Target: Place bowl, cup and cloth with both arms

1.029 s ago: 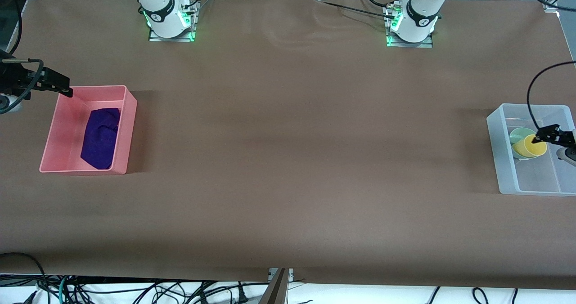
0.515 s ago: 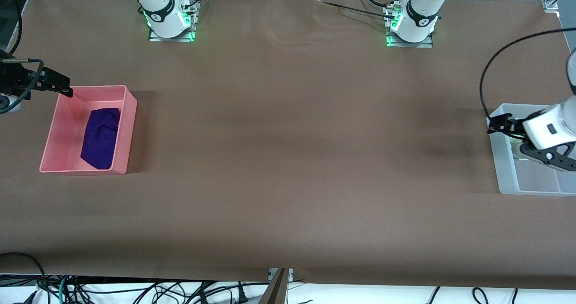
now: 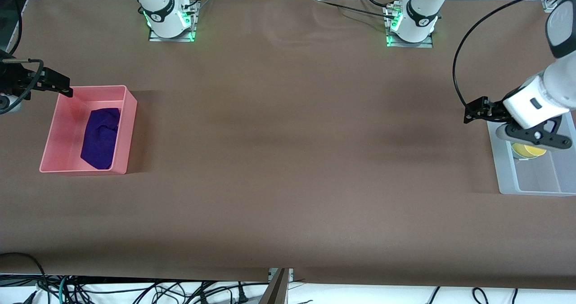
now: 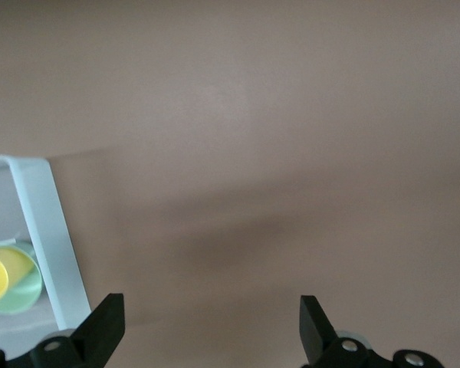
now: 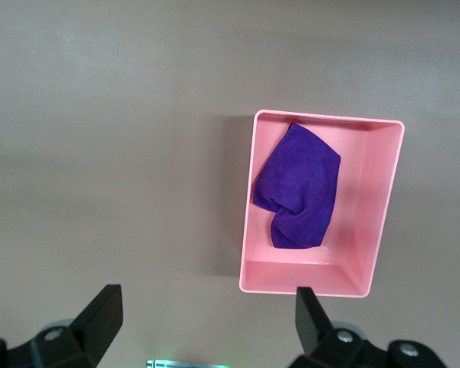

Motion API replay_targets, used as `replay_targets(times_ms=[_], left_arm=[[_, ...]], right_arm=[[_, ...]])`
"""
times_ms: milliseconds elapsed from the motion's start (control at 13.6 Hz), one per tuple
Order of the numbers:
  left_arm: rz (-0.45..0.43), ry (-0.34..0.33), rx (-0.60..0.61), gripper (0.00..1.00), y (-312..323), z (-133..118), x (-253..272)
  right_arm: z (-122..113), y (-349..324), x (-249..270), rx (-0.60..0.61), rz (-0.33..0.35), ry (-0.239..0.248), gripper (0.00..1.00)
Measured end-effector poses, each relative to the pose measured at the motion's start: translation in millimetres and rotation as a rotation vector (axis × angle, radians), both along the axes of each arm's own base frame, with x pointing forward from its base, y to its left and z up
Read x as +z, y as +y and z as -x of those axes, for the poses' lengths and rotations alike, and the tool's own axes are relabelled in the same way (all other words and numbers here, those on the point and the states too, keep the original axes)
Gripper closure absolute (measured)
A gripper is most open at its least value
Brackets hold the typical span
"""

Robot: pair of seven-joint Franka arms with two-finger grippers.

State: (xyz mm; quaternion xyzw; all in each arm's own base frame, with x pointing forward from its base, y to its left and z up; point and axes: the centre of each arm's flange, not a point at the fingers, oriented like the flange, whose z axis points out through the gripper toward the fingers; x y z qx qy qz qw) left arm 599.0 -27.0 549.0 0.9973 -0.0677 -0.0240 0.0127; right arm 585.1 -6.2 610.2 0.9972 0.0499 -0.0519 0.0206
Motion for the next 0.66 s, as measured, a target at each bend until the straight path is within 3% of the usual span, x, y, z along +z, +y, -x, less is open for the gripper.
replay_targets(times_ms=[221, 441, 662], left_arm=[[-0.022, -0.071, 0.096, 0.0, -11, 21, -8], [-0.026, -0.079, 0.12, 0.0, -7, 41, -14], [-0.027, -0.08, 0.127, 0.0, -3, 44, -14]], right_arm=[[0, 0, 0, 0.0, 0.0, 0.0, 0.0], [0, 0, 0, 0.0, 0.0, 0.0, 0.0], [0, 0, 0, 0.0, 0.0, 0.0, 0.0]])
